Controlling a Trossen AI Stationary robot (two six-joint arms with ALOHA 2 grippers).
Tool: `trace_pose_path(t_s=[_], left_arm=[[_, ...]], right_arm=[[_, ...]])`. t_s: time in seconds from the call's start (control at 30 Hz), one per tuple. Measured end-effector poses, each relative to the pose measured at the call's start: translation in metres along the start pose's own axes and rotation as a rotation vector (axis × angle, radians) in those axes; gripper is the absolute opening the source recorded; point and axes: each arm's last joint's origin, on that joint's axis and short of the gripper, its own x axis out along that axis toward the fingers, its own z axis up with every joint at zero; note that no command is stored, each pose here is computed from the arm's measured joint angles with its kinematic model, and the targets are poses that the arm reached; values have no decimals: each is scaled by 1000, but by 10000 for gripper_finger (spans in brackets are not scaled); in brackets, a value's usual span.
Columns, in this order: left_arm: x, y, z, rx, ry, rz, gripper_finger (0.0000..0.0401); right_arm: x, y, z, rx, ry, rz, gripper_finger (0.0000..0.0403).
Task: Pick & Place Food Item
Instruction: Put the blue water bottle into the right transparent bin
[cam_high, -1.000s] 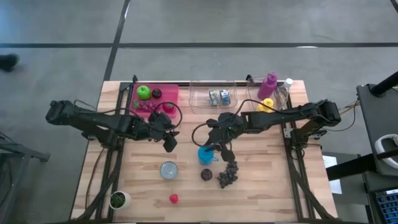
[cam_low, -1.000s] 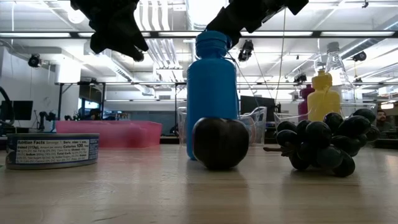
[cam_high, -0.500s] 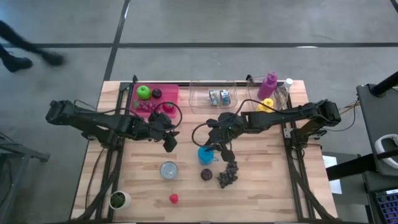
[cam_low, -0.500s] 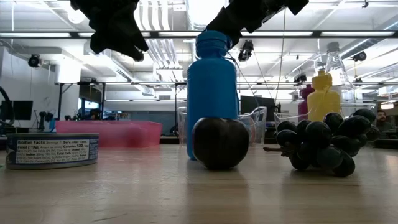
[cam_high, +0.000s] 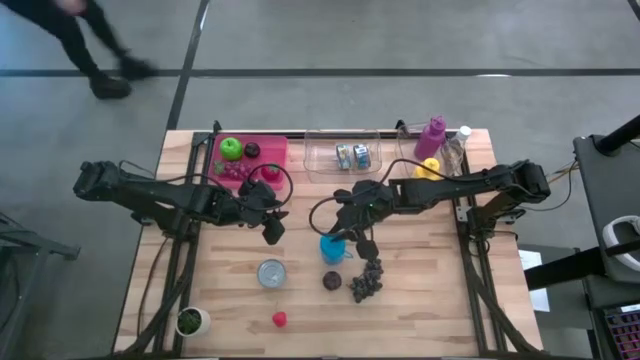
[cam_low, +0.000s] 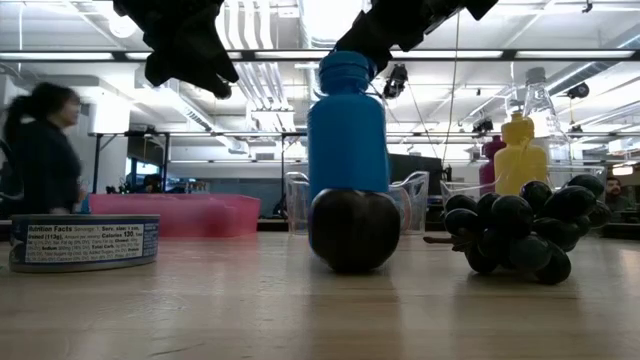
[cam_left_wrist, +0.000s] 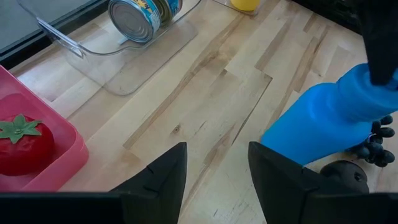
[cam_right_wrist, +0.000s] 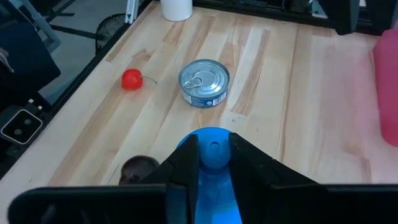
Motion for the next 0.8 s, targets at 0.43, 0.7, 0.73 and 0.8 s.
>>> trace_pose_path(t_s=[0.43,0.7,0.73,0.8], left_arm=[[0,0,0,2,0,0,184],[0,0,0,1,-1,0,174],[0,0,0,1,-1,0,173],[0,0,0,1,-1,0,173]], right_arm=[[-33,2,15,13,-93,-67,66],[-82,-9,22,91,-159,-198,66],[-89,-11,22,104,-166,-214,66],[-103,-15,22,126,-180,-276,66]])
